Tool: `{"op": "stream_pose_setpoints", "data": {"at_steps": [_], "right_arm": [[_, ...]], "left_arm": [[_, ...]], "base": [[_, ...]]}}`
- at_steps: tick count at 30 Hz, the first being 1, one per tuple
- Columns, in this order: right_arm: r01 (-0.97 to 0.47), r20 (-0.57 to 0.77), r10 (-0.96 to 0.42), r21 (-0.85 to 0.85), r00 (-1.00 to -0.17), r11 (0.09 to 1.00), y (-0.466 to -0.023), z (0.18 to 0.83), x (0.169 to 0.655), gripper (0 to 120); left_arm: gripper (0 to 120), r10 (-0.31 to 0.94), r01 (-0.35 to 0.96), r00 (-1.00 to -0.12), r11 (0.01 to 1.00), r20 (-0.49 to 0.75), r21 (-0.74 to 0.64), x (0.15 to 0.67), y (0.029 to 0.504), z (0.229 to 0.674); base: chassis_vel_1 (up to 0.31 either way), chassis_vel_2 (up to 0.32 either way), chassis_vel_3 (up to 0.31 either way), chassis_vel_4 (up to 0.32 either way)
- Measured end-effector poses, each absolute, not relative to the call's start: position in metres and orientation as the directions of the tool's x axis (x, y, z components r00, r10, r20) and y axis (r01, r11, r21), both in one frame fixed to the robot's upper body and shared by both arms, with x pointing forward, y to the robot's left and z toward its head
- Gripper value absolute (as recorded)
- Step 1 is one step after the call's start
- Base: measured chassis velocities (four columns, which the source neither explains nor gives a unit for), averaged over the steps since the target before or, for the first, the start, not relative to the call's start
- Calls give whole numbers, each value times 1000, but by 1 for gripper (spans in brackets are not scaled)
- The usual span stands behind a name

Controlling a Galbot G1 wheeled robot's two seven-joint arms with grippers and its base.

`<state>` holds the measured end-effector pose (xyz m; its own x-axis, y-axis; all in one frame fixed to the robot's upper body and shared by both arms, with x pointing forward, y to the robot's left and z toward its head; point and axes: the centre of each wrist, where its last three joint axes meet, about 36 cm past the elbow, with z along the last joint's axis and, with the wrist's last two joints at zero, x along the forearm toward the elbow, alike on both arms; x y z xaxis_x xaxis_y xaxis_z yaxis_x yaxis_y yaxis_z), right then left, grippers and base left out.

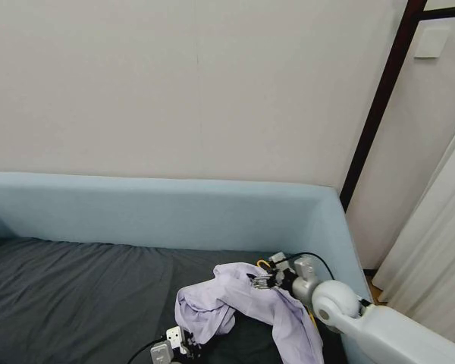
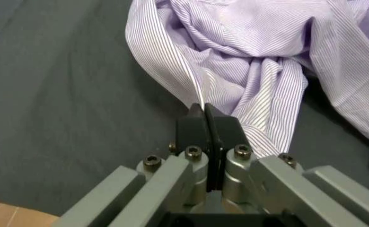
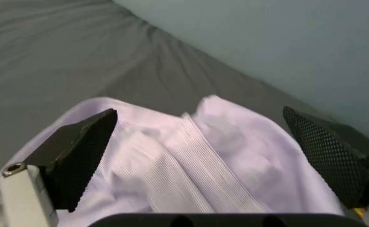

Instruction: Pick up the clothes from the sofa and hang them on the clothes hanger.

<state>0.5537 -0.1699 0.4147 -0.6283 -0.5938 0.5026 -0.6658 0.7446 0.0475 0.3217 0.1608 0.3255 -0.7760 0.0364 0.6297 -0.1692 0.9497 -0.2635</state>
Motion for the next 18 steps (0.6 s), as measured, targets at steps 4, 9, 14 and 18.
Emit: {"op": "stream_pose_setpoints", "data": {"at_steps": [4,9,14,18], "right_arm": [[-690,501,-606,25,-618,724,-139,398,576,100],[-726,547,-606,-6,-578,688,-121,366,584,100],[-731,577,-594,-7,-561,683,-112,335,583,100],[-732,589,-590,-3,-552,682,-108,325,585,100]], "left_arm": [[0,35,-168,-776,951,630,-259,320,161,324],[0,37,-161,-775,954,631,-254,317,160,323],[0,42,-156,-774,954,632,-255,315,158,321],[0,46,-155,-772,954,634,-258,314,156,320]], "base": [[0,0,0,0],[0,0,0,0],[0,0,0,0],[0,0,0,0]]}}
